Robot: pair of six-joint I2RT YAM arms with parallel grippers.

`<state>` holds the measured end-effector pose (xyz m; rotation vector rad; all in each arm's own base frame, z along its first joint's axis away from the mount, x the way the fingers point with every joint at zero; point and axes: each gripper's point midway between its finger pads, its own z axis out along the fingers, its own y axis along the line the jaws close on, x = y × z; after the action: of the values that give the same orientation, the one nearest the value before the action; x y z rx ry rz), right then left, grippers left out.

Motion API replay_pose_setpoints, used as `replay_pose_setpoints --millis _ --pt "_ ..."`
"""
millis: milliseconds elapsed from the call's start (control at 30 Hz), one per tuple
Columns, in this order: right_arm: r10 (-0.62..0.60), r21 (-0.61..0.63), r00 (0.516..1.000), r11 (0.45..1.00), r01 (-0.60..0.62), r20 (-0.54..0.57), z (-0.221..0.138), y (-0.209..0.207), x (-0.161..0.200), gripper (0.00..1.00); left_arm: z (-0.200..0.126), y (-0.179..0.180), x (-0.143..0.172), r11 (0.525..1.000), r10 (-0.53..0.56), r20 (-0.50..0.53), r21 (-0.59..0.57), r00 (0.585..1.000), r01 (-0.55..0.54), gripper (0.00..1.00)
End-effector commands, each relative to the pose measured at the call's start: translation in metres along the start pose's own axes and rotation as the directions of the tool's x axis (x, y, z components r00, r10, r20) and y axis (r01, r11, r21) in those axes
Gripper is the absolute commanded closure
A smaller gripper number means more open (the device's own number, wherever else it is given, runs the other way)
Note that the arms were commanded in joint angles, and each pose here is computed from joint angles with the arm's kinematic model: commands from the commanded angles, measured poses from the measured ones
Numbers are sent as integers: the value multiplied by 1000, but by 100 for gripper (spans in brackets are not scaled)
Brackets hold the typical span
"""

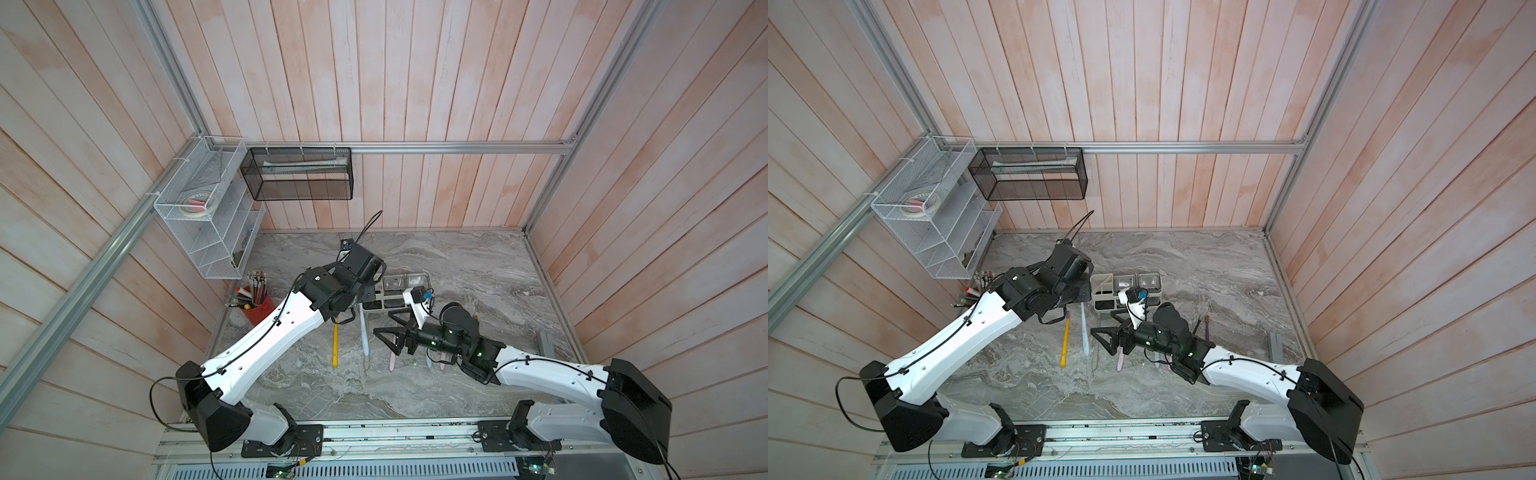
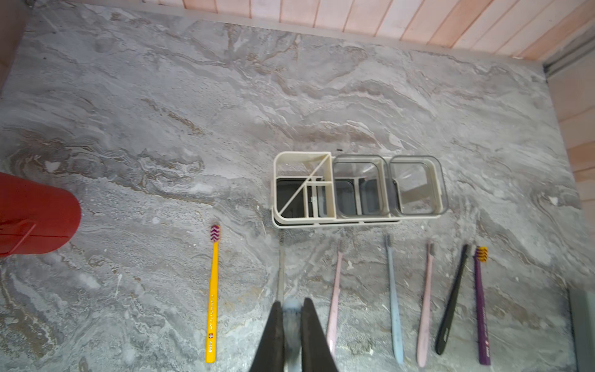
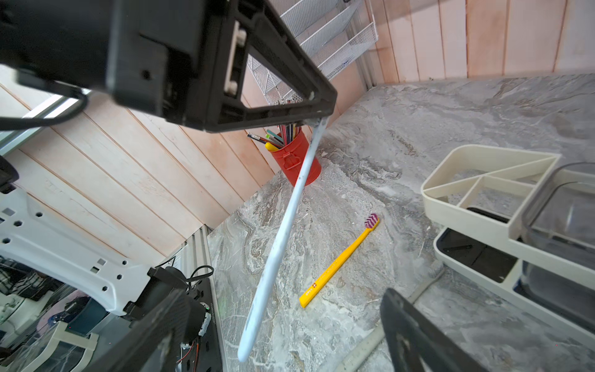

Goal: Place the toothbrush into the toothbrush holder
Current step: Pick up the toothbrush from the center of the board.

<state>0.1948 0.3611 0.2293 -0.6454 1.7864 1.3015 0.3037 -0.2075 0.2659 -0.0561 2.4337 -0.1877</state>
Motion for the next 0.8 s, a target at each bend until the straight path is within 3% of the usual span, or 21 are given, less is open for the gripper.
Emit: replay_pose_setpoints --millis 0,167,300,633,767 --pt "21 -98 1000 995 -21 3 7 20 -8 7 -3 -20 6 1000 -4 -17 24 1000 4 100" --pt "44 -112 999 993 -45 -11 11 20 -5 12 -11 -46 3 998 17 3 61 1000 -17 100" --pt "57 -124 998 991 -59 -22 13 21 -3 23 -14 -53 -1 997 16 14 77 1000 -17 100" --pt "69 -109 997 991 -72 -36 9 17 3 48 -13 -53 -2 997 34 23 64 999 -35 100" --pt "74 -94 996 992 -78 -48 9 12 5 52 -14 -47 -4 998 61 33 31 998 -62 100"
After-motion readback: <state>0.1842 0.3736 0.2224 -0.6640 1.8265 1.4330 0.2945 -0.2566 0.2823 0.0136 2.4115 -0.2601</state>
